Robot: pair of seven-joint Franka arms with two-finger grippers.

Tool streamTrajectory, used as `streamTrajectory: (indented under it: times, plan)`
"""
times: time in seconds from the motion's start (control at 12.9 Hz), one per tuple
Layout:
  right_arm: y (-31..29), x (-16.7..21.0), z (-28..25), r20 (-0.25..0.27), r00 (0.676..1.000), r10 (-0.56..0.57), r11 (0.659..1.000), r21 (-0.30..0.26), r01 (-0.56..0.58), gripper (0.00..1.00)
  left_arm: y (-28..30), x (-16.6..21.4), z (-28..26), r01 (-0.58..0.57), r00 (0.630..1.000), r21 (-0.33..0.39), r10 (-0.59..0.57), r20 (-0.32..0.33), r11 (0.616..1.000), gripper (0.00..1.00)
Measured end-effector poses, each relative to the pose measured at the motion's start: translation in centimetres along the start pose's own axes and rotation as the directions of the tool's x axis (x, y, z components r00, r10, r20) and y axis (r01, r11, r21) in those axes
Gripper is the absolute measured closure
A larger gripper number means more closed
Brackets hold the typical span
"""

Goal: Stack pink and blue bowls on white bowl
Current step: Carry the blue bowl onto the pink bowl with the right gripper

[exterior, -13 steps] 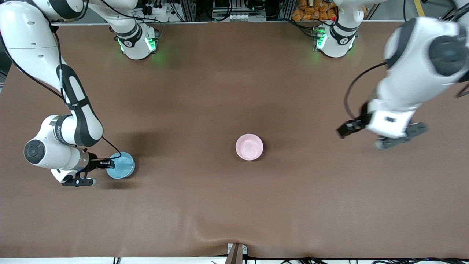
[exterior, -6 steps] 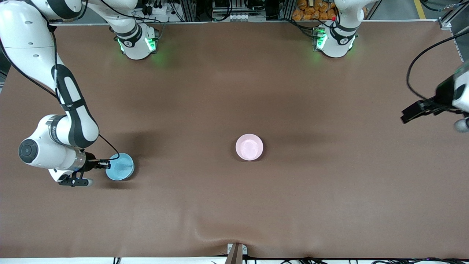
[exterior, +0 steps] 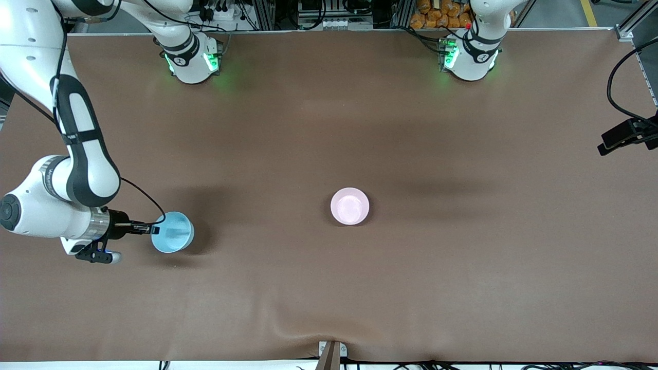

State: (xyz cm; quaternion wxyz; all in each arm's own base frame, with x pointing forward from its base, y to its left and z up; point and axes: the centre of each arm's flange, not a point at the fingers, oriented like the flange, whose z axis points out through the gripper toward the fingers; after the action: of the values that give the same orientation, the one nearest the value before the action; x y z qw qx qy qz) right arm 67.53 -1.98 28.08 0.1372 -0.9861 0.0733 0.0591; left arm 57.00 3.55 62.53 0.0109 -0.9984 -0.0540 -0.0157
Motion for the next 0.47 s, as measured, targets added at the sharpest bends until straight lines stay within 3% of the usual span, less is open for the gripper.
streamTrajectory:
  times: [0.47]
  plan:
    - [-18.4,-4.7,1.5,0.016,0.998,0.063,0.998,-0.023,-0.063,0.98,2.9,-1.5,-2.4,-0.032,0.999,-0.043,0.031,-0.034,0.999,0.0]
